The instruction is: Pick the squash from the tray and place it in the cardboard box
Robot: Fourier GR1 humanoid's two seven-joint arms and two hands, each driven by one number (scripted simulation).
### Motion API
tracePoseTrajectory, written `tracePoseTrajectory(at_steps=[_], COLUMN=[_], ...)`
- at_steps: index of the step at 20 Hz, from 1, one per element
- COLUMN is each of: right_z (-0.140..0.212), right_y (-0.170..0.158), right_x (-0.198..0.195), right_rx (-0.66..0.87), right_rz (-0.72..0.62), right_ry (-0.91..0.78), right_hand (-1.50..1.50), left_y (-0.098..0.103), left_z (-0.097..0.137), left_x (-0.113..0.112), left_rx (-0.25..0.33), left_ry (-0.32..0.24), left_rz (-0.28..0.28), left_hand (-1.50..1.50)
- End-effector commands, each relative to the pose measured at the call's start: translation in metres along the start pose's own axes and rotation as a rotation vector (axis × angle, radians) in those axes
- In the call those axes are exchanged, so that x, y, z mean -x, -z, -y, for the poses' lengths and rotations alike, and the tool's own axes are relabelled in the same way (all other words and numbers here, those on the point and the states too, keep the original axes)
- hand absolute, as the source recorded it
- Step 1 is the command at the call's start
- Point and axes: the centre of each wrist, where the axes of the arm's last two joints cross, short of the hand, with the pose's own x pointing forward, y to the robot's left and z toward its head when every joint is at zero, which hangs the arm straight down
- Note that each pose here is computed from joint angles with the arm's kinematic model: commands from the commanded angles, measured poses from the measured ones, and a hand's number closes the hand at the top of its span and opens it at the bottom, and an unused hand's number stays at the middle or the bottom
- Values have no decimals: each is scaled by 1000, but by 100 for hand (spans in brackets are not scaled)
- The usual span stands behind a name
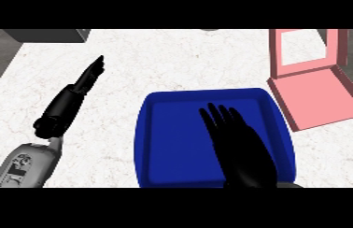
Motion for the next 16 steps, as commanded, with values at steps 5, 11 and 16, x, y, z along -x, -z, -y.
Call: tracePoseTrajectory(at_steps=[5,11,16], right_z=[-19,-33,-42], right_y=[20,31,52], right_x=[1,-2,-16], right_rx=[2,-2,-11], right_rz=[-169,-168,-222], right_ry=[-94,-120,-137], right_hand=[-150,-150,-150], left_y=[-16,-10,-8], left_z=[-18,-11,-5], left_x=[1,-2,-8], left_rx=[5,-11,10], left_ry=[4,1,-4], left_rz=[0,-8,4], left_hand=[0,0,0])
